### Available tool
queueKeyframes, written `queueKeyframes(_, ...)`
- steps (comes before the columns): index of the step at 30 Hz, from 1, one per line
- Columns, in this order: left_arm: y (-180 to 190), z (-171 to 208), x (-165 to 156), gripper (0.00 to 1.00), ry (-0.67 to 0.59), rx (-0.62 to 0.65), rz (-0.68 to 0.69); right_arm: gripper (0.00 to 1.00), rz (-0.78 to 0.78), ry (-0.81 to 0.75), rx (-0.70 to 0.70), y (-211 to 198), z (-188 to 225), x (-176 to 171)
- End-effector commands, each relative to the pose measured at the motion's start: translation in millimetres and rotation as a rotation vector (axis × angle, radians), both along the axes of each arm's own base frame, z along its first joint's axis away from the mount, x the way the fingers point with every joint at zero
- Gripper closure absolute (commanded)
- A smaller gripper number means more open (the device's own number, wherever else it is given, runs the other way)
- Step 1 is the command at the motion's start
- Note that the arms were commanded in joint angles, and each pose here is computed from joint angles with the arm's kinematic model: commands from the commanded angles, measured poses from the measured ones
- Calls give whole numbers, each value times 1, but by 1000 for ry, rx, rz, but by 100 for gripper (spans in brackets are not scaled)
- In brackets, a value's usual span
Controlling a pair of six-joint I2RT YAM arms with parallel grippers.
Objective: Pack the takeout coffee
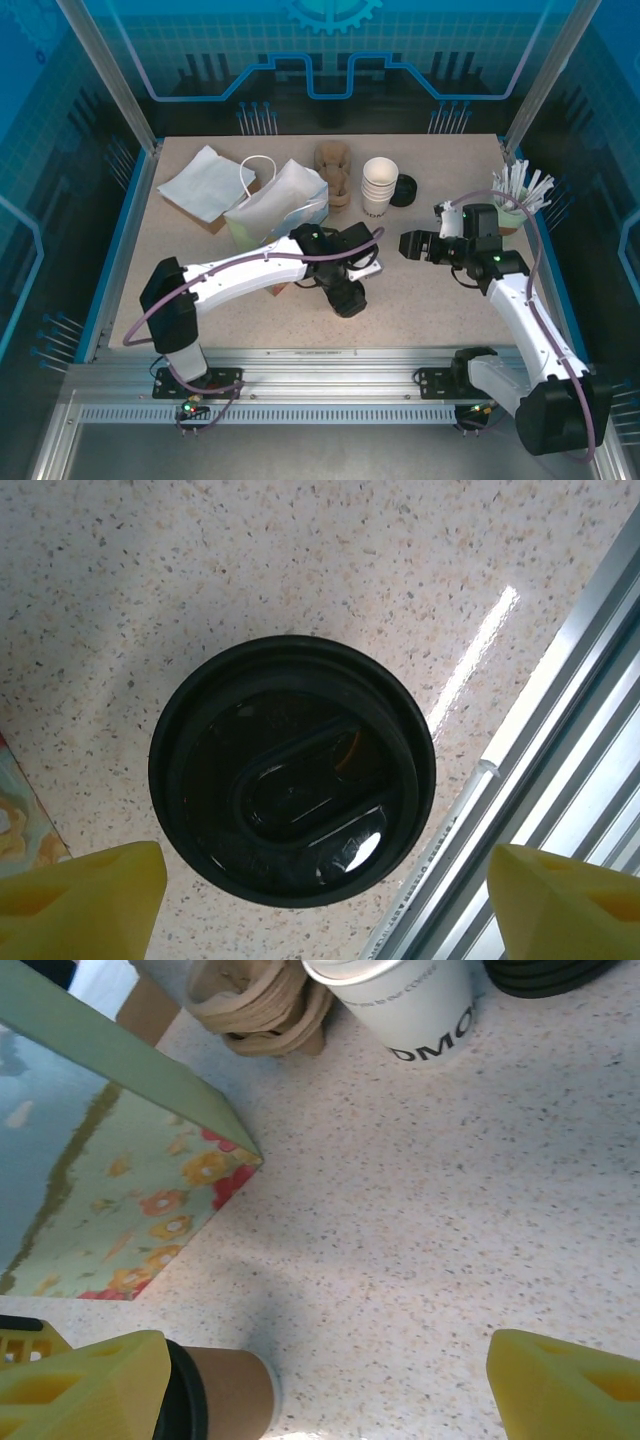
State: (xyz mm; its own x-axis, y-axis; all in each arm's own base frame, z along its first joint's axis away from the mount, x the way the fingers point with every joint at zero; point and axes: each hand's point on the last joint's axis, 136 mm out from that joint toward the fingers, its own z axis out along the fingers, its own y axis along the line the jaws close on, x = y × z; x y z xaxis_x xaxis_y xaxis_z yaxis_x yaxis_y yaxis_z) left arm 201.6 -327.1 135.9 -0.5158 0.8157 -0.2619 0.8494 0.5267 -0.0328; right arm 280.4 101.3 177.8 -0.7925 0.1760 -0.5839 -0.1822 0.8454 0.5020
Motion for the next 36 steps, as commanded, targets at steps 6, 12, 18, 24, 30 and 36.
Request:
queueKeyframes(6, 2, -7, 3, 13, 17, 111, -63, 16, 10, 31, -22, -5, -14, -7)
queueKeyframes(12, -1, -11, 5, 12, 33, 133, -75, 16, 18, 37, -15, -4, -18, -9)
queueKeyframes(18, -1, -15, 3, 16, 52, 157, -80, 16, 29, 41, -6, -3, -18, -10)
queueKeyframes(24, -4, -15, 5, 18, 51, 163, -84, 17, 39, 49, 7, -1, -21, -11)
queueKeyframes(30, -2, -20, 4, 20, 58, 183, -82, 17, 45, 52, 12, 1, -22, -12)
queueKeyframes(36, 0, -21, 5, 20, 46, 208, -84, 17, 50, 59, 16, 2, -23, -12)
